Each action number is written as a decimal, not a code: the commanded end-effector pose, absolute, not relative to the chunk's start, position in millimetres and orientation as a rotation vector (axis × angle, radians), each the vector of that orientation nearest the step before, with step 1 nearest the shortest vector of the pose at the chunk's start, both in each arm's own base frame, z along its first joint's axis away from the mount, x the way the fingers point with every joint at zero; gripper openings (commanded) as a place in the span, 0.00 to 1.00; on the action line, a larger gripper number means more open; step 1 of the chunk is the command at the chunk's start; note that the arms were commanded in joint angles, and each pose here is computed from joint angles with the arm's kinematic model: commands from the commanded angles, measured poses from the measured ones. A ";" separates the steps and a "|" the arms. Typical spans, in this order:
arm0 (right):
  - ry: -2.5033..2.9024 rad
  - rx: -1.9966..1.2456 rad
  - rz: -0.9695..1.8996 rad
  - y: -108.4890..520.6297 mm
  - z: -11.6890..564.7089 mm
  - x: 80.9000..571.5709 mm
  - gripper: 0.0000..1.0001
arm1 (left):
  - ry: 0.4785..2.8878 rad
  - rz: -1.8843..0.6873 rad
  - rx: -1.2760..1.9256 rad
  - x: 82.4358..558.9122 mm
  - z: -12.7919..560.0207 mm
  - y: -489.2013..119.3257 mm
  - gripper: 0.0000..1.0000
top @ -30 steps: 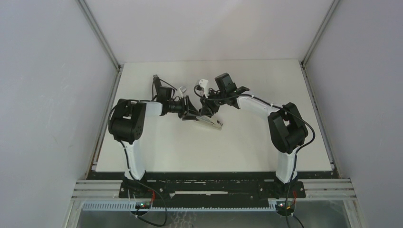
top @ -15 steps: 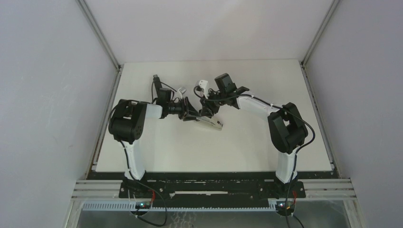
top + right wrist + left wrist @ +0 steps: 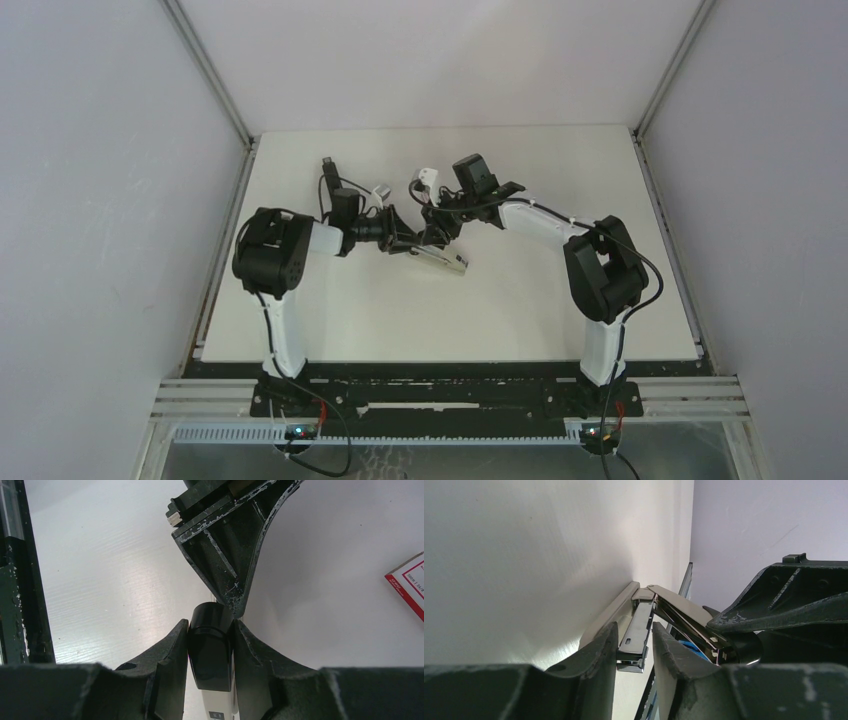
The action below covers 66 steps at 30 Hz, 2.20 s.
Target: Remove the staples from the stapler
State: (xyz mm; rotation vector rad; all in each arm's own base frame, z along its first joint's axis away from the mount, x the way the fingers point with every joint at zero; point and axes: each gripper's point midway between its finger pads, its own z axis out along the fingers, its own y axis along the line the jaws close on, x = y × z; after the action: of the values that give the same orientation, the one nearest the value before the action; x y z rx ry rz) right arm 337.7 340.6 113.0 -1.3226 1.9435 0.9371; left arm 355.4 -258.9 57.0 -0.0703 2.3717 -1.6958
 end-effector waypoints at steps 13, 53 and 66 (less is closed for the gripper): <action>1.785 -1.308 0.915 340.8 156.1 349.9 0.05 | 2.324 -1.727 -0.031 353.0 66.0 -253.0 0.22; 1.833 -1.463 0.830 223.2 134.3 288.6 0.01 | 2.228 -1.636 -0.101 384.4 77.6 -203.9 0.00; 1.896 -1.547 0.738 202.5 94.7 287.0 0.06 | 2.234 -1.638 -0.110 385.2 71.0 -198.7 0.00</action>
State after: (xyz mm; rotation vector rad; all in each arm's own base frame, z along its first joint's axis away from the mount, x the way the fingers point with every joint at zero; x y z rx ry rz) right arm 302.0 208.0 108.1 -1.4801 1.8798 0.7261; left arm 377.2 -204.5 63.4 -0.1716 2.2914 -1.6872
